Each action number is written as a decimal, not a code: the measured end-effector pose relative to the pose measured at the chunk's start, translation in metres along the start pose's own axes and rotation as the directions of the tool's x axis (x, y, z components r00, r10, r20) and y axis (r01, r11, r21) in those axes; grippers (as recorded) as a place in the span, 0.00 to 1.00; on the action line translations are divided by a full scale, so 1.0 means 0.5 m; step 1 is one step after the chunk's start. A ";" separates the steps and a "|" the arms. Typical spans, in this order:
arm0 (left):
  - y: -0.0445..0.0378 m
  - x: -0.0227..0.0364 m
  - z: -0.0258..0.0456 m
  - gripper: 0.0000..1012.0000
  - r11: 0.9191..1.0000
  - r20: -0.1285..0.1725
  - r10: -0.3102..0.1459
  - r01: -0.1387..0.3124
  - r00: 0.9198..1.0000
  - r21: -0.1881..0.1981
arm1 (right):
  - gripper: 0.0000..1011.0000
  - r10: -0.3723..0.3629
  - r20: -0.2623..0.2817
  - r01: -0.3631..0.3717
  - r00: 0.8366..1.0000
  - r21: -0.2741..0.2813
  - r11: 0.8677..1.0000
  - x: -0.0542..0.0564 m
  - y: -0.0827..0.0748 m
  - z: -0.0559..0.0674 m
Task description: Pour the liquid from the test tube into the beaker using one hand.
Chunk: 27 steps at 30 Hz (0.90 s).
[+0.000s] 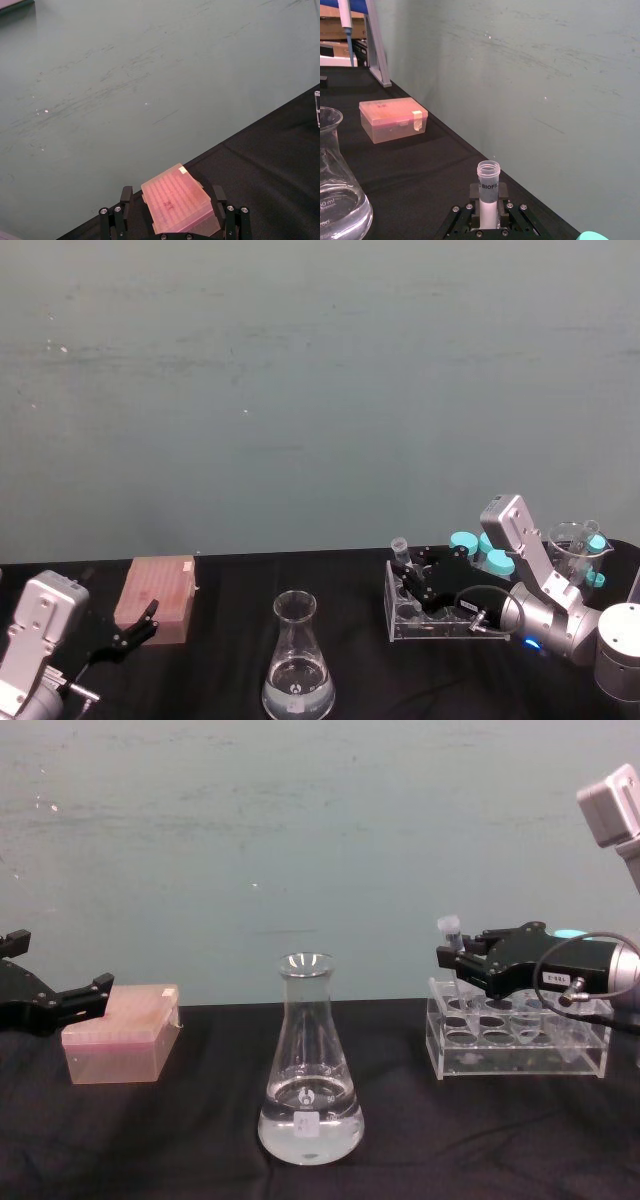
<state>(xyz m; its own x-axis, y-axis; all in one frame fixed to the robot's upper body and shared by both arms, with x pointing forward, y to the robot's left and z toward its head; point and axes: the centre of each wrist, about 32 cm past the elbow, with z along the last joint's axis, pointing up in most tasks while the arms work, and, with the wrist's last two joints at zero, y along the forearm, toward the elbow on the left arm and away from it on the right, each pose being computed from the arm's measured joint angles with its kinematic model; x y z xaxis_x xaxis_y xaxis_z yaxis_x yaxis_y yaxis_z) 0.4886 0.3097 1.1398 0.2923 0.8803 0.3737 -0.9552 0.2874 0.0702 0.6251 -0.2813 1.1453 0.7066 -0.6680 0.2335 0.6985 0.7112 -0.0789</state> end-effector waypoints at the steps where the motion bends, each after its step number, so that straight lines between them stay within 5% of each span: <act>1: 0.000 0.000 0.000 0.99 1.000 0.000 0.000 0.000 1.000 0.000 | 0.20 0.000 0.000 0.000 1.000 0.000 1.000 0.000 0.000 0.000; 10: 0.000 0.000 0.000 0.99 1.000 0.000 0.000 0.000 1.000 0.000 | 0.28 0.000 -0.002 0.000 1.000 0.002 1.000 0.000 0.000 0.000; 27: 0.000 0.000 0.000 0.99 1.000 0.000 0.000 0.000 1.000 0.000 | 0.84 0.001 -0.004 -0.001 1.000 0.002 1.000 0.000 0.000 0.000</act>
<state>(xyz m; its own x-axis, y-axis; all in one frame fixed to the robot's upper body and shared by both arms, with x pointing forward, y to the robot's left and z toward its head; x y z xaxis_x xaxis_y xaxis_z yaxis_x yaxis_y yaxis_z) 0.4886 0.3097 1.1398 0.2922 0.8803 0.3738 -0.9553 0.2873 0.0702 0.6249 -0.2814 1.1452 0.7075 -0.6682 0.2298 0.6977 0.7122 -0.0773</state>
